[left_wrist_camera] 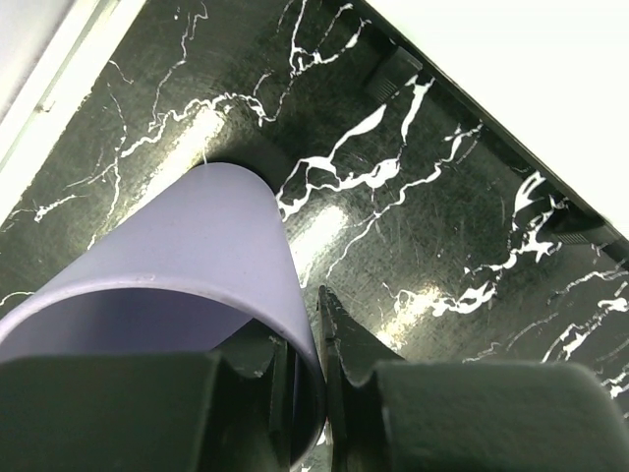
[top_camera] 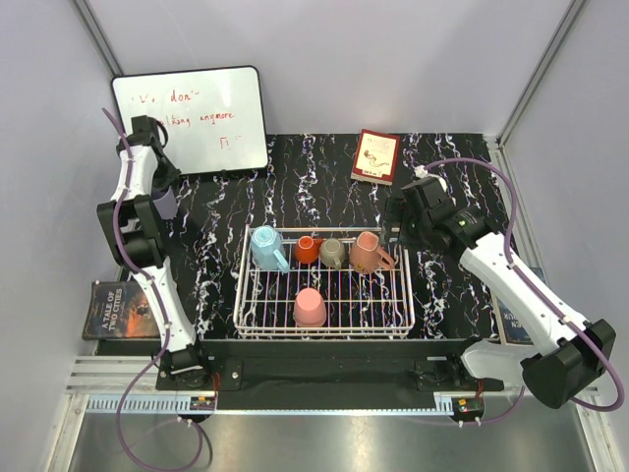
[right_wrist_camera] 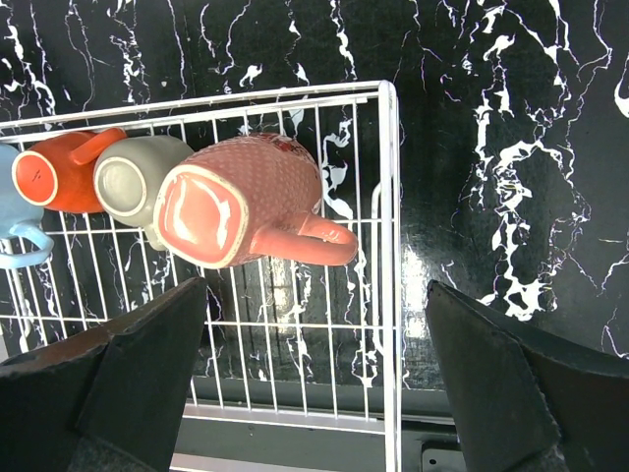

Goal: Unload the cups from the dish rack

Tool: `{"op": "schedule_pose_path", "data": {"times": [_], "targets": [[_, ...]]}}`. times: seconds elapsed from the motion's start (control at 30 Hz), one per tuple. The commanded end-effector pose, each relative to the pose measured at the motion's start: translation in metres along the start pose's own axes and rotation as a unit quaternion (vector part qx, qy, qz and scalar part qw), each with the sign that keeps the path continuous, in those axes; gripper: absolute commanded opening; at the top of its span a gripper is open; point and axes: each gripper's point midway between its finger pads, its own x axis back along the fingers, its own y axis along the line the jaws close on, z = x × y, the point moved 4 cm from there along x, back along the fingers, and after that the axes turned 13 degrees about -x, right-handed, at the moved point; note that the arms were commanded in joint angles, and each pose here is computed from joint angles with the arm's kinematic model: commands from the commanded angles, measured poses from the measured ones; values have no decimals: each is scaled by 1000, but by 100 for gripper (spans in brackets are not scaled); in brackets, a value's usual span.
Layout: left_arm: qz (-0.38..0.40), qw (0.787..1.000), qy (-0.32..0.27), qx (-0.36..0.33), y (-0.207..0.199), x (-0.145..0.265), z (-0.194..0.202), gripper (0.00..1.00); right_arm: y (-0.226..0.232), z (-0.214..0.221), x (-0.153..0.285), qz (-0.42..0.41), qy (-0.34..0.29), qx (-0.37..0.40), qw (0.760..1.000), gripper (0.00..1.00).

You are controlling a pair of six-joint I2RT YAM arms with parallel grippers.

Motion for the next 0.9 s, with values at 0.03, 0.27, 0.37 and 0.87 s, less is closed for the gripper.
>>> {"op": "schedule_pose_path", "data": {"times": [0.03,0.27,0.37,0.87], "targets": [[57,998,-11,13,-13,17,-3,0,9,-2,-2,-21,-4,-1,1000,100],[67,997,-29,17,-16,28,-12,0,12,-2,-3,-28,-3,-6,1000,100],[61,998,-22,16,-15,19,-11,0,11,0,-5,-27,1,-6,1000,100],[41,997,-55,20,-5,55,-21,53,17,-1,-6,-36,6,-10,999,100]]}}
